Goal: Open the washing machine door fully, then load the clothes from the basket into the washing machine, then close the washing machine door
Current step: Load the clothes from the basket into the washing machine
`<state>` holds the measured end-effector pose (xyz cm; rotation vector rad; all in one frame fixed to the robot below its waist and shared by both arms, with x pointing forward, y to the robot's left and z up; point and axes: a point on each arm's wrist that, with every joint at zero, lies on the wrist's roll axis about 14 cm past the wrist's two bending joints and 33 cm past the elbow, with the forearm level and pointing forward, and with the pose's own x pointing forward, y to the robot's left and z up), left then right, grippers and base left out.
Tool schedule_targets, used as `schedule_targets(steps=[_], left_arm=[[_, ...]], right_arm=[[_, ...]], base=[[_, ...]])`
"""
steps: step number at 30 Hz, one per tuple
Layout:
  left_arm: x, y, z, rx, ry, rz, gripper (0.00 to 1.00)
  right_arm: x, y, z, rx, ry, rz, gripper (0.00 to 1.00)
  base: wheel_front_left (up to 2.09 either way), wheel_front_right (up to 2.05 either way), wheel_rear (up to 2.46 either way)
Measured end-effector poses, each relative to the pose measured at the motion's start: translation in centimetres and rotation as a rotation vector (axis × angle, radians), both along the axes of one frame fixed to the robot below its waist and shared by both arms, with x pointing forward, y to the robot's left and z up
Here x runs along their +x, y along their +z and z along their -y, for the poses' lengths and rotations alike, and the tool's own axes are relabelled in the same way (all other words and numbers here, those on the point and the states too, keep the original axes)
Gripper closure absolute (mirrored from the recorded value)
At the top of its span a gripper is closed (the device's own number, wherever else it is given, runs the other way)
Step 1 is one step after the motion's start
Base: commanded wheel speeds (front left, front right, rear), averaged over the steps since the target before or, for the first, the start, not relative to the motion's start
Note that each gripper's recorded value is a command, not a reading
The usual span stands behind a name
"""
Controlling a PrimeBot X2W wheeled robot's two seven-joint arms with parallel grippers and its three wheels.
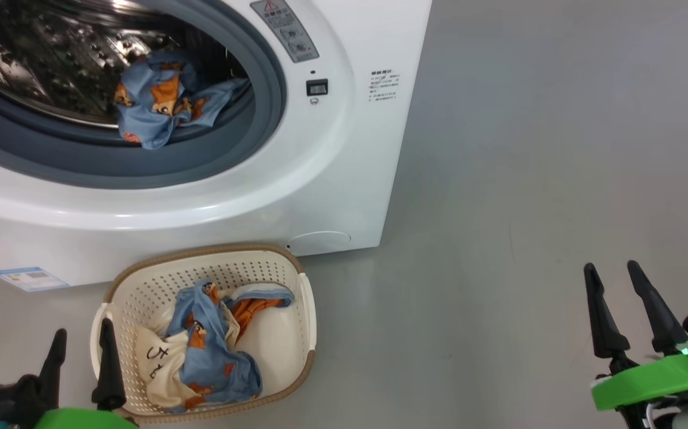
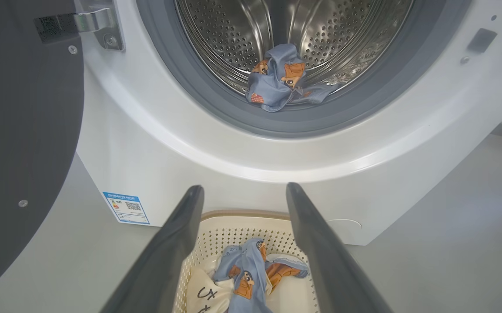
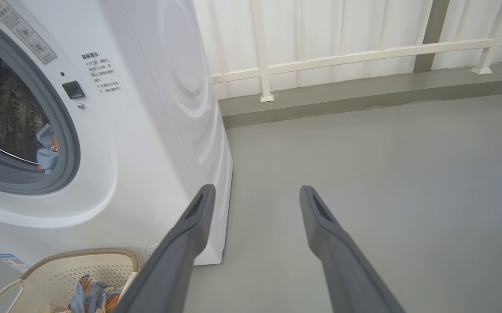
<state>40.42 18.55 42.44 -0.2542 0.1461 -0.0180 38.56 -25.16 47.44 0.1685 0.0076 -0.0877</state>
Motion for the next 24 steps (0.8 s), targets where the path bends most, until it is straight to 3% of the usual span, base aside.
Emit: schedule_targets(steps=[24], left_arm=[[4.5, -11.5, 2.9, -0.015, -0.089, -0.314, 0.00]], right_arm=[[5.9, -2.7, -2.6, 0.021, 0.064, -0.029, 0.00]], base=[[0.00, 0.00, 0.00]])
